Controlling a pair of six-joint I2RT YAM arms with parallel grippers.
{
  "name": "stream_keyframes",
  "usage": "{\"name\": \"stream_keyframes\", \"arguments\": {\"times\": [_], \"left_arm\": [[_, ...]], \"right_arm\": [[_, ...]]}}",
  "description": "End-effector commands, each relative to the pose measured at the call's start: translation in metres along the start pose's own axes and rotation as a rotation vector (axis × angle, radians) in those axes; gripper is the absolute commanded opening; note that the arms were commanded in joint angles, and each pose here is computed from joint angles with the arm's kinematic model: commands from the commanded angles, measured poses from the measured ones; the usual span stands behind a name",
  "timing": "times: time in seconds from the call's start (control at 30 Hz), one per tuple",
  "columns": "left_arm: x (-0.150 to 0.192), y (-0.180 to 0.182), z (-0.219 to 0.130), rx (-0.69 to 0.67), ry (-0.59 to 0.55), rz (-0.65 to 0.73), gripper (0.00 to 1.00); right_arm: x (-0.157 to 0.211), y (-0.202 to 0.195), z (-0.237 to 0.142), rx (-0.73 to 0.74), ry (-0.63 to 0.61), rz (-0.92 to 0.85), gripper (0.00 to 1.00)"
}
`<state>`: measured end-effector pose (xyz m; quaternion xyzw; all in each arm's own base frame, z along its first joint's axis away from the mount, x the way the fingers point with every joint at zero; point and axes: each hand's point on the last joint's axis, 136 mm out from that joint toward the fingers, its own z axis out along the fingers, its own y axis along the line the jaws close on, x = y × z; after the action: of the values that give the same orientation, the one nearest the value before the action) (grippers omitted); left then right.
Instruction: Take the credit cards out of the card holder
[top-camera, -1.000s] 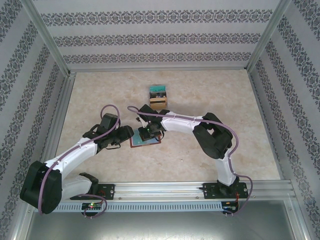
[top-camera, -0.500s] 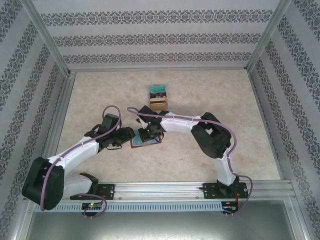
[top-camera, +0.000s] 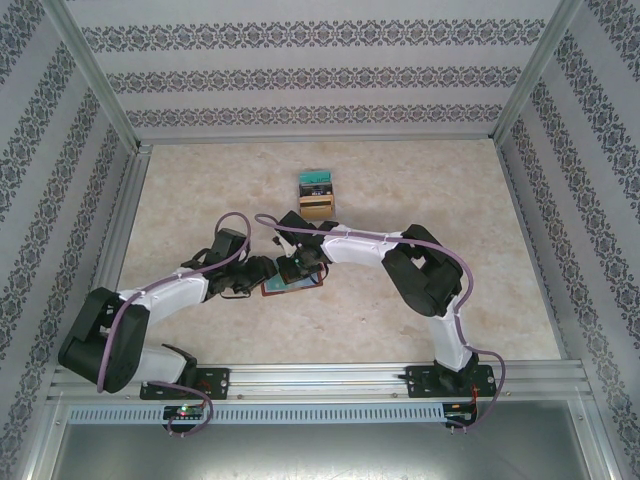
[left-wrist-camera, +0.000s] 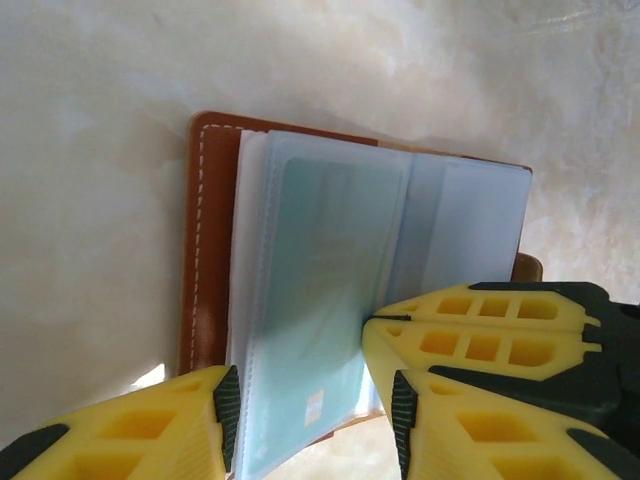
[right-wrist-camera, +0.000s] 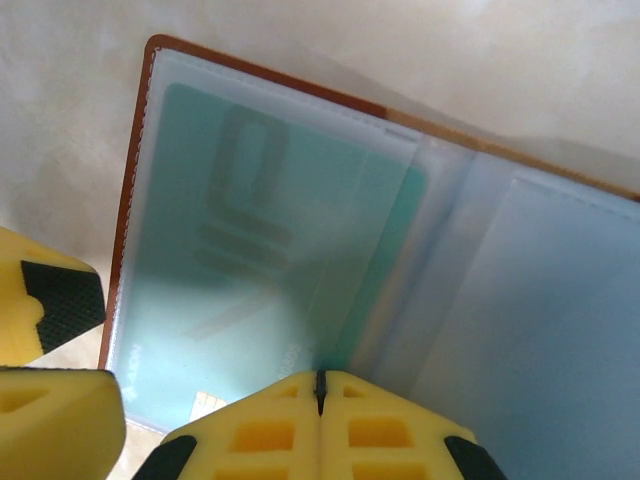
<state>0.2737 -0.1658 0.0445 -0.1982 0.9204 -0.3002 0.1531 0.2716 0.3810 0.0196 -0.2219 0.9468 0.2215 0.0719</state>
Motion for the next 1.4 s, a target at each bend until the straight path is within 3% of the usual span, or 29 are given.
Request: {"name": "stream_keyframes", "arguments": {"times": [0.0, 0.97, 1.37], "left_arm": [[-0.010, -0.008, 0.001, 0.038, -0.025, -0.008, 0.46], [-0.011, 0.006, 0.003, -0.052, -0.024, 0.000, 0.45], [-0.009, -0.005, 0.008, 0.010, -0.006, 0.012, 0.45]], "right_arm": [[0.022, -0.019, 0.011, 0.046, 0.074, 0.033, 0.00], [0.021, -0.019, 0.012, 0.041, 0.078, 0.035, 0.00], [0.022, -0.018, 0.013, 0.038, 0.079, 0.035, 0.00]]}}
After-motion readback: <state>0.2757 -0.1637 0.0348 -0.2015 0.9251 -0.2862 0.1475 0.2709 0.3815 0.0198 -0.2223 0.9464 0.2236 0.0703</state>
